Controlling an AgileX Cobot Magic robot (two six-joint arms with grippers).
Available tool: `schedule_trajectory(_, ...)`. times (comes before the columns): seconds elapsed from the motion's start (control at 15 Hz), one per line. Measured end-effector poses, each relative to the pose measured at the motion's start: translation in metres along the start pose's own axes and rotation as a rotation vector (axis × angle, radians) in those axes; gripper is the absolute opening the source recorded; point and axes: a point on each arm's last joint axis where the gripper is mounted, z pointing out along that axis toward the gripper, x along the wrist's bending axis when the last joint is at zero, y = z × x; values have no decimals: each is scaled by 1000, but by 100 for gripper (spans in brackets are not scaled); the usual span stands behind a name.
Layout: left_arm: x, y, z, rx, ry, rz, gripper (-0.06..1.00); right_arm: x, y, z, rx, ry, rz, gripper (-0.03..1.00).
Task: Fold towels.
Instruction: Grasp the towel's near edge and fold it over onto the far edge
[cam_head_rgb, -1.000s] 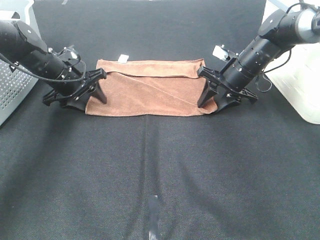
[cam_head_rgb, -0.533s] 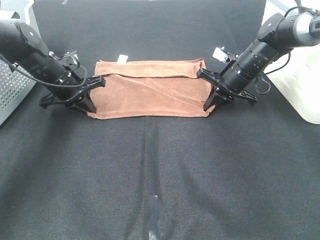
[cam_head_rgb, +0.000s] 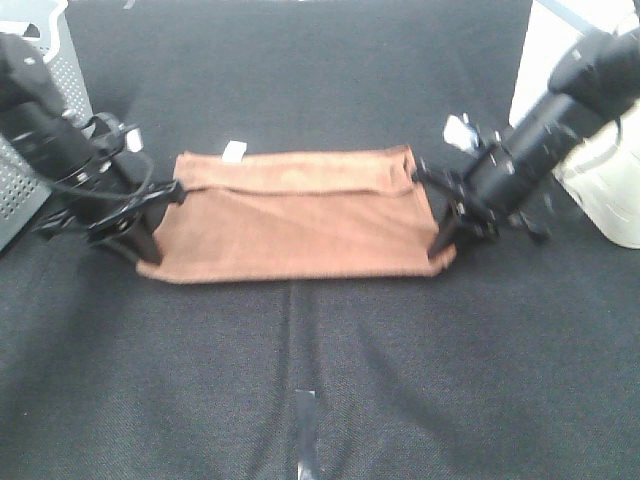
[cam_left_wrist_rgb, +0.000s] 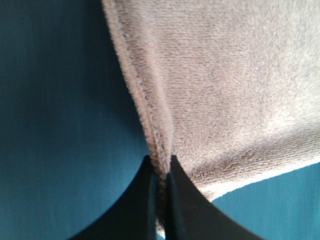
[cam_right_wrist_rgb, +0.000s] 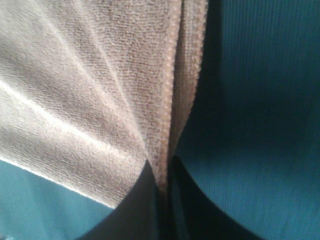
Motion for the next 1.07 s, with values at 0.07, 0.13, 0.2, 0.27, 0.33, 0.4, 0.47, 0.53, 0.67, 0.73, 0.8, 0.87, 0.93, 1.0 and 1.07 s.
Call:
schedule_trajectory(0.07,0,-13,-4,13,3,-5,1,-3,-14,2,22,8,-1,2)
schedule_trajectory(0.13,2,-27,-7,29,7,-12,1,-6,-28,4,47,21,-2,2)
schedule_trajectory(0.2,3,-38,-9,38,11,-19,1,-8,-39,5,64,27,-7,2)
schedule_trajectory(0.27,4,-46,-10,36,16,-23,1,-9,-44,5,73,32,-18,2)
schedule_trajectory(0.33,4,-47,-12,29,16,-22,1,-8,-45,4,68,36,-23,2)
schedule_trajectory(0.4,3,-46,-14,20,15,-18,1,-6,-43,2,58,38,-30,2)
schedule_trajectory(0.47,1,-42,-18,3,14,-20,1,-3,-38,-2,38,41,-45,2)
schedule_trajectory(0.53,-1,-34,-24,-27,8,-39,1,3,-26,-10,-4,41,-80,2)
schedule_trajectory(0.67,0,-8,-47,-152,-7,-89,1,16,-2,-27,-86,33,-124,2)
schedule_trajectory(0.73,-1,4,-56,-208,-13,-89,1,22,12,-33,-124,33,-133,2)
schedule_trajectory(0.8,-3,14,-61,-243,-18,-83,1,26,23,-36,-149,30,-136,2)
schedule_trajectory(0.87,-3,14,-61,-243,-18,-83,1,26,23,-36,-149,30,-136,2)
schedule_trajectory(0.93,-5,27,-62,-266,-23,-75,1,28,36,-37,-176,23,-146,2)
schedule_trajectory(1.0,-5,40,-57,-280,-25,-71,1,30,48,-37,-197,21,-155,2)
schedule_trajectory(1.07,-2,57,-46,-287,-25,-71,1,31,62,-33,-215,19,-167,2)
